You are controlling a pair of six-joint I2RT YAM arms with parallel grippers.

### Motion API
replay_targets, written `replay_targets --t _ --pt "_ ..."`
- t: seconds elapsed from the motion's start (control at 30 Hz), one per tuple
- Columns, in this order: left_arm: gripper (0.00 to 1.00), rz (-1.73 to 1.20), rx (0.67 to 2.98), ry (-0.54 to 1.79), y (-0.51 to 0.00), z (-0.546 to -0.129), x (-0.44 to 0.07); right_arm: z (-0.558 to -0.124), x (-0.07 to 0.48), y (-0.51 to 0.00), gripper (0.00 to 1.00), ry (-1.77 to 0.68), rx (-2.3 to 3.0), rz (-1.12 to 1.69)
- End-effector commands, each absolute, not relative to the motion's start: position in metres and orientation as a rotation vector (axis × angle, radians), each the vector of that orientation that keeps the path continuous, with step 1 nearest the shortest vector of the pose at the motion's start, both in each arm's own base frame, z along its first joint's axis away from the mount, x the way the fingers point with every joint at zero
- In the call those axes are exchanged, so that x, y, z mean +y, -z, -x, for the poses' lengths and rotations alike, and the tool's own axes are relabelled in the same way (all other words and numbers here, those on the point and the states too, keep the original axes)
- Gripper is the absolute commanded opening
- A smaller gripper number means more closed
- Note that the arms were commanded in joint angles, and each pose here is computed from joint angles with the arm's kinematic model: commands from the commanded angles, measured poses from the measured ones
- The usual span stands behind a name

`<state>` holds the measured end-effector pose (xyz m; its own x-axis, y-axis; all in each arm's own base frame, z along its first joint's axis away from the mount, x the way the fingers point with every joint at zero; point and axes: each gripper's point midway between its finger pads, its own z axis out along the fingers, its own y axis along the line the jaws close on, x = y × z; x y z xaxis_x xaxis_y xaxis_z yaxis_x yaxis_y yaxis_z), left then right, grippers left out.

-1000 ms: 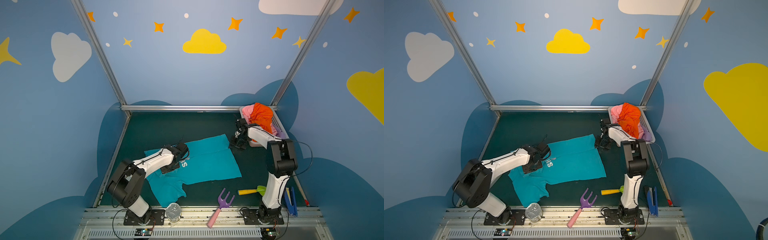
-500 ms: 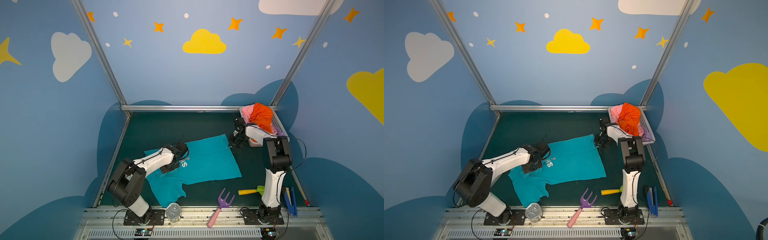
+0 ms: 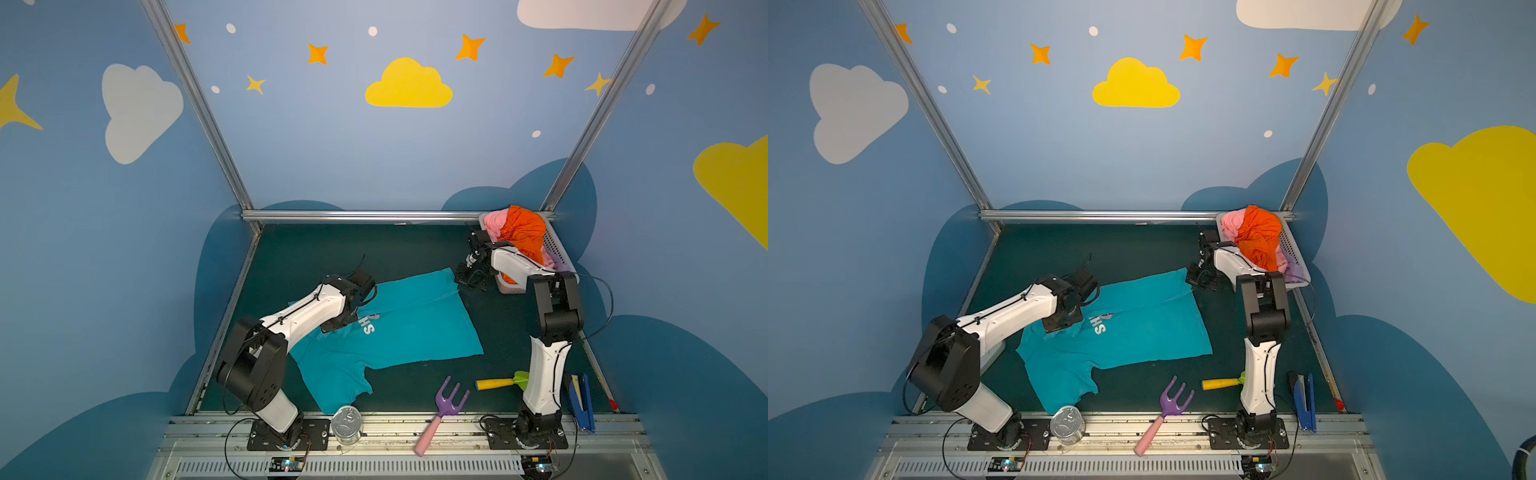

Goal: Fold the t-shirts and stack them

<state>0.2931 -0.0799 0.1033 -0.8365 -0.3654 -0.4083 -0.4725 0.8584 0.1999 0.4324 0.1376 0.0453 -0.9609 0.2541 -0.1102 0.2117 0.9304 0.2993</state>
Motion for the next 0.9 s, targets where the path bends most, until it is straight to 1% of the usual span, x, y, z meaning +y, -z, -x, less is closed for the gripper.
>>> replay_targets --t 0.0,0.2,0.37,0.5,0.7,0.87 --pt "0.04 0.552 2.537 -0.61 -0.149 -0.31 -0.054 -0.441 0.144 -0.083 0.0 -0.488 2.874 -0.331" --pt "0.04 0.554 2.465 -0.548 -0.182 -0.351 -0.049 -0.454 0.157 -0.104 0.0 -0.542 2.829 -0.306" --pt "0.04 0.519 2.423 -0.554 -0.201 -0.382 -0.048 -0.468 0.168 -0.114 0.0 -0.572 2.806 -0.282" --pt "0.04 0.464 2.429 -0.567 -0.201 -0.402 -0.054 -0.48 0.177 -0.117 0.0 -0.585 2.796 -0.258" --pt "0.04 0.397 2.438 -0.594 -0.189 -0.415 -0.053 -0.493 0.185 -0.113 0.0 -0.579 2.795 -0.24" --pt "0.04 0.392 2.408 -0.571 -0.189 -0.428 -0.048 -0.496 0.188 -0.108 0.0 -0.586 2.8 -0.241"
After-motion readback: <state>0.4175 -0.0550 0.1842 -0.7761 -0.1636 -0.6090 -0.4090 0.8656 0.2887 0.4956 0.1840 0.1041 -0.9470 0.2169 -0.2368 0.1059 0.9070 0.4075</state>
